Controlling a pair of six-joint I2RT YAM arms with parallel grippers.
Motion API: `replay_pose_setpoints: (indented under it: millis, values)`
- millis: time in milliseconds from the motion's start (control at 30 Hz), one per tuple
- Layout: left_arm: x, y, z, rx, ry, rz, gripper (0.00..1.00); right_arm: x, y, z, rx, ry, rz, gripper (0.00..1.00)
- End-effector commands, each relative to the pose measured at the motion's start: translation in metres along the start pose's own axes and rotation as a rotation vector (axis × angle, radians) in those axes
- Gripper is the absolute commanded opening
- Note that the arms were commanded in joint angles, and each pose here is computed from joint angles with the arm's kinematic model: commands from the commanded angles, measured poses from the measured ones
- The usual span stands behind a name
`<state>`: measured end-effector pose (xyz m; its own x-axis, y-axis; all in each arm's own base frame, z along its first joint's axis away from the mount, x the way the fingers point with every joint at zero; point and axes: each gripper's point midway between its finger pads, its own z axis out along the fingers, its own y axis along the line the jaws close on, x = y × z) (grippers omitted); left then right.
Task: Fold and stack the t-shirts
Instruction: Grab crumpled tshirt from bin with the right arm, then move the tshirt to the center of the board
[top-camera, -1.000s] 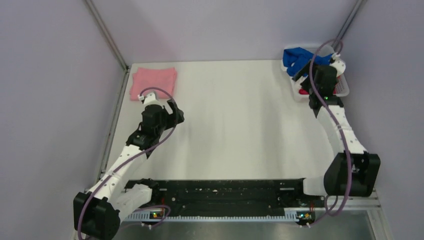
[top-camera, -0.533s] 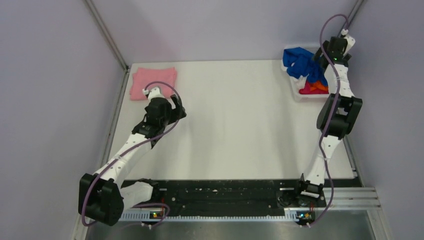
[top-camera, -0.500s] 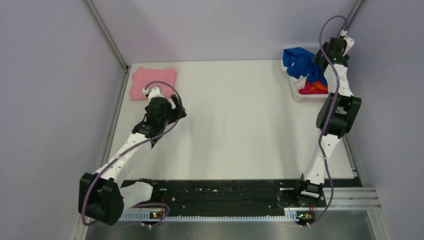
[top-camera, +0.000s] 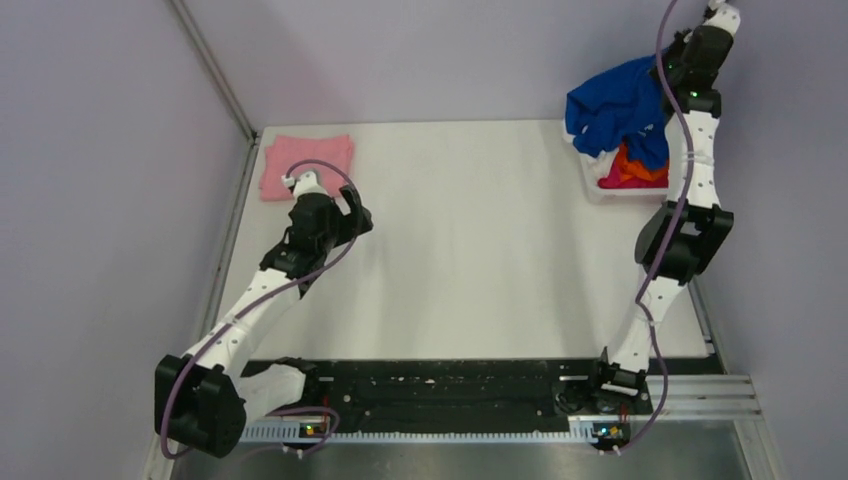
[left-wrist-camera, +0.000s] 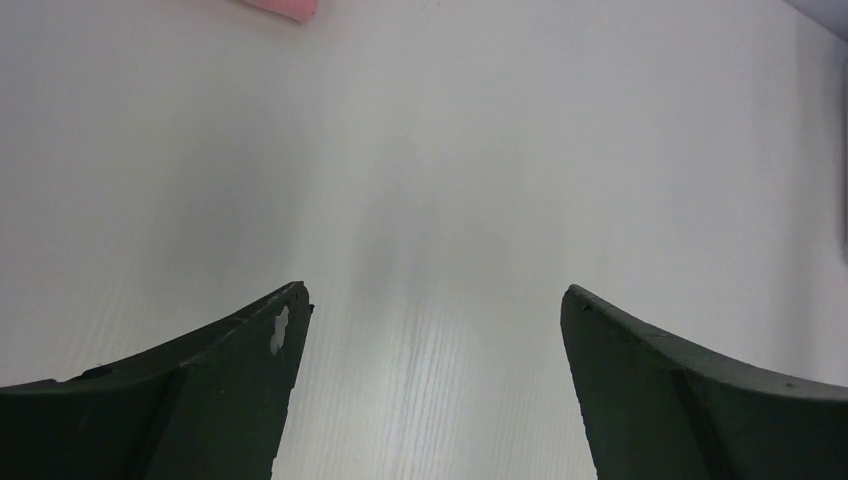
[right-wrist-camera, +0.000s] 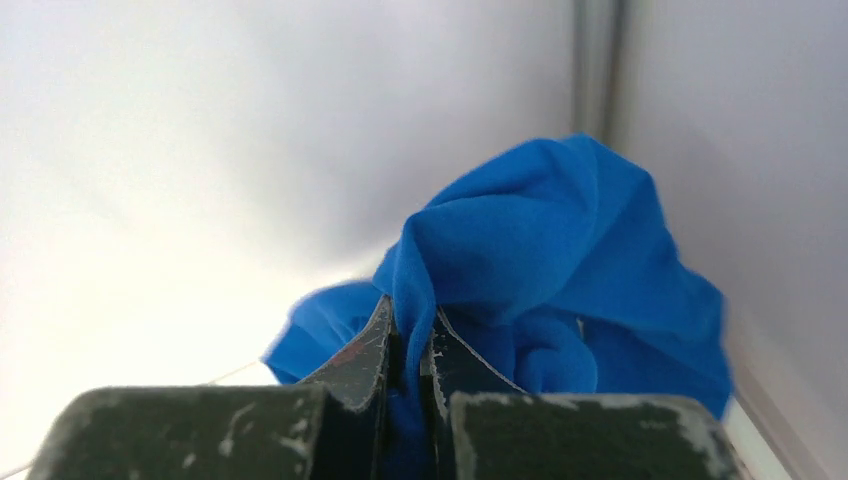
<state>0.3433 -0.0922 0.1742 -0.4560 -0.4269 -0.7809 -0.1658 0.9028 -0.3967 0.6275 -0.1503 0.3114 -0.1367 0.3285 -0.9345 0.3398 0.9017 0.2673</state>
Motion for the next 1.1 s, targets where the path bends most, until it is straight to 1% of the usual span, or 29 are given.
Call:
replay_pose_setpoints:
  millis: [0, 67, 167, 233, 300, 433, 567, 633, 667, 733, 800, 833, 867, 933, 967, 1033, 1067]
  values:
    - [-0.024, -0.022, -0.019, 0.104, -0.067, -0.040, 0.99, -0.147, 0.119, -0.123, -0.429, -0.339, -0.024, 0.00]
    - [-0.024, -0.021, -0.026, 0.112, -0.072, -0.036, 0.99, -0.157, 0.155, -0.160, -0.545, -0.355, -0.036, 0.00]
    - [-0.026, -0.018, -0.037, 0.109, -0.084, -0.034, 0.99, -0.157, 0.208, -0.221, -0.726, -0.349, -0.048, 0.00]
    - [-0.026, -0.013, -0.044, 0.101, -0.094, -0.035, 0.99, -0.148, 0.244, -0.263, -0.843, -0.330, -0.072, 0.00]
    - [-0.025, -0.009, -0.050, 0.096, -0.104, -0.040, 0.99, -0.134, 0.274, -0.302, -0.914, -0.294, -0.074, 0.00]
    - [-0.021, -0.004, -0.066, 0.105, -0.103, -0.046, 0.99, -0.098, 0.316, -0.366, -1.057, -0.221, -0.095, 0.00]
    - [-0.020, 0.008, -0.082, 0.086, -0.133, -0.052, 0.99, -0.060, 0.353, -0.426, -1.240, -0.123, -0.116, 0.00]
    - [-0.020, 0.015, -0.090, 0.066, -0.148, -0.060, 0.99, -0.044, 0.360, -0.446, -1.311, -0.064, -0.112, 0.00]
    - [-0.020, 0.019, -0.094, 0.051, -0.150, -0.062, 0.99, -0.032, 0.359, -0.447, -1.327, -0.026, -0.109, 0.00]
    - [-0.018, 0.027, -0.100, 0.024, -0.146, -0.069, 0.99, -0.009, 0.350, -0.436, -1.277, 0.020, -0.122, 0.00]
    - [-0.013, 0.033, -0.103, 0.004, -0.136, -0.079, 0.99, 0.023, 0.327, -0.406, -1.118, 0.054, -0.154, 0.00]
    - [-0.010, 0.036, -0.103, -0.007, -0.131, -0.084, 0.99, 0.044, 0.307, -0.385, -0.996, 0.077, -0.170, 0.00]
    - [-0.007, 0.038, -0.103, -0.016, -0.122, -0.088, 0.99, 0.080, 0.281, -0.360, -0.866, 0.131, -0.197, 0.00]
    - [0.001, 0.042, -0.098, -0.032, -0.101, -0.091, 0.99, 0.118, 0.223, -0.316, -0.595, 0.181, -0.174, 0.01]
    - [0.005, 0.042, -0.095, -0.032, -0.089, -0.092, 0.99, 0.140, 0.196, -0.298, -0.499, 0.231, -0.147, 0.01]
    - [0.013, 0.040, -0.087, -0.026, -0.054, -0.096, 0.99, 0.182, 0.151, -0.269, -0.341, 0.333, -0.096, 0.07]
    - [0.018, 0.036, -0.082, -0.015, -0.034, -0.101, 0.99, 0.203, 0.129, -0.256, -0.254, 0.386, -0.097, 0.14]
